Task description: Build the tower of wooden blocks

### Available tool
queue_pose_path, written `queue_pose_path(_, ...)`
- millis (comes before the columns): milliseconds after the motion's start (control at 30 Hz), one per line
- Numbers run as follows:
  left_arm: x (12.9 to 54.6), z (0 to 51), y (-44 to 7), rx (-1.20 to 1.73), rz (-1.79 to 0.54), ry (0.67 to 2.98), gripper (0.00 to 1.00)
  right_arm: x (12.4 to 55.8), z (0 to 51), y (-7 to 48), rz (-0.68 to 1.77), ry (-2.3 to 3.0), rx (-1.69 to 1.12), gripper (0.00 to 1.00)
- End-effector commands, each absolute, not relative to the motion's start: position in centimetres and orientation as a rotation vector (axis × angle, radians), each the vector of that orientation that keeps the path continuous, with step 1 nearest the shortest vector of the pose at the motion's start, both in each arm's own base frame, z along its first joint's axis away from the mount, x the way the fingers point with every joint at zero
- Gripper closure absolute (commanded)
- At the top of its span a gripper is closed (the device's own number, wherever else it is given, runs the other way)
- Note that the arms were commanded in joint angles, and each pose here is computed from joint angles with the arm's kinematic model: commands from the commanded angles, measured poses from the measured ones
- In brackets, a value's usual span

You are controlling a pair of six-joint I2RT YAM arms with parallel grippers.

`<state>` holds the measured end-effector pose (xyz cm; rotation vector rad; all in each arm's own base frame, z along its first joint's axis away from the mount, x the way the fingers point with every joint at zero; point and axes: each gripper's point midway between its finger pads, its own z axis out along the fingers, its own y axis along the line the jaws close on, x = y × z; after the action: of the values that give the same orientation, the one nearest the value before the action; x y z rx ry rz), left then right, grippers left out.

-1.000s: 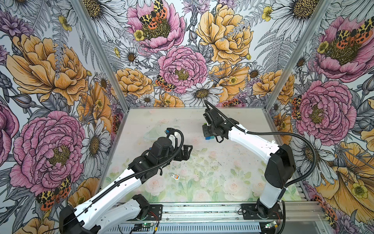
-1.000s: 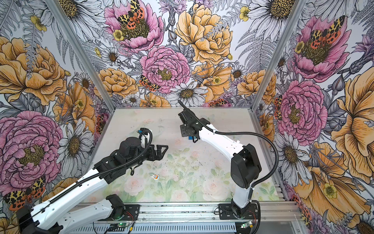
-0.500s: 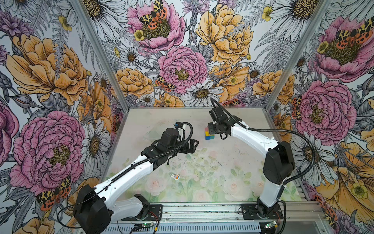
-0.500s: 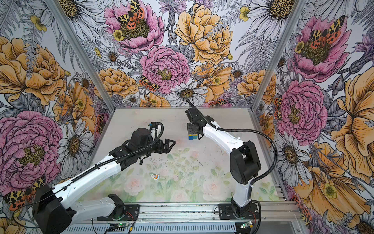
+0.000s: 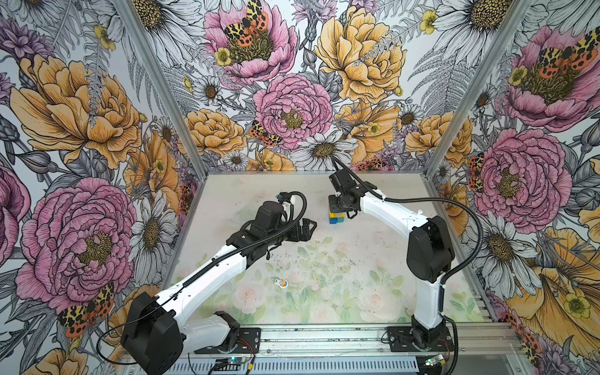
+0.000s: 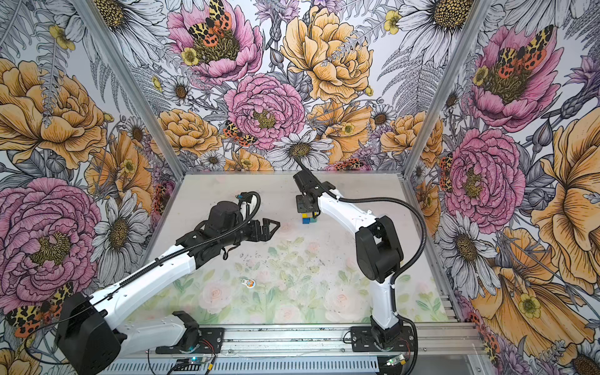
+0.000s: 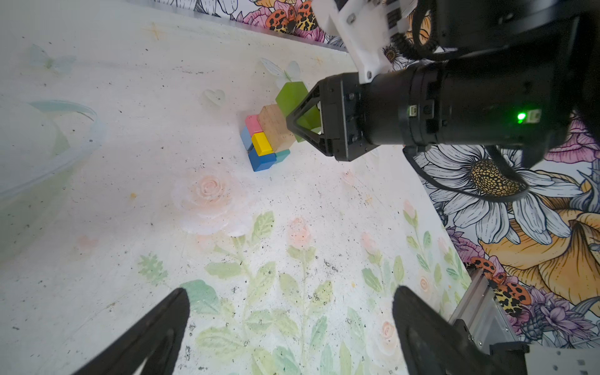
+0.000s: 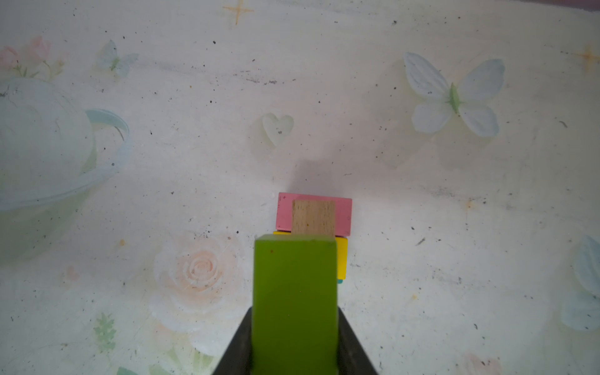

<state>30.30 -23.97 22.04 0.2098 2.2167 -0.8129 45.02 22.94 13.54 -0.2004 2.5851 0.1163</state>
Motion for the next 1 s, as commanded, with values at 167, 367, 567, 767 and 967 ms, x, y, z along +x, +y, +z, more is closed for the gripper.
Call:
queue_pose_path(167, 30.9, 23.5, -24.2, 0.232, -0.842, 2.167, 0.01, 46.4, 12.8, 22.8, 0.113, 2.604, -0.201, 0.73)
queue_pose_path(367, 31.1, 23.4, -24.1, 0.227, -0.838, 2.169, 0.01, 46.8, 12.3, 22.5, 0.110, 2.615, -0.194, 0.73)
queue_pose_path(567, 31.4, 23.3, -24.1, 0.225, -0.841, 2.173, 0.01, 47.0, 12.0, 22.5, 0.118, 2.620, -0.200, 0.73)
queue_pose_path(767, 31.5, 23.0, -24.2, 0.221, -0.847, 2.177, 0.01, 47.1, 11.6, 22.5, 0.118, 2.633, -0.215, 0.72)
queue_pose_path(967, 31.6, 23.1, -24.2, 0.218, -0.848, 2.176, 0.01, 47.2, 11.2, 22.5, 0.116, 2.641, -0.221, 0.72)
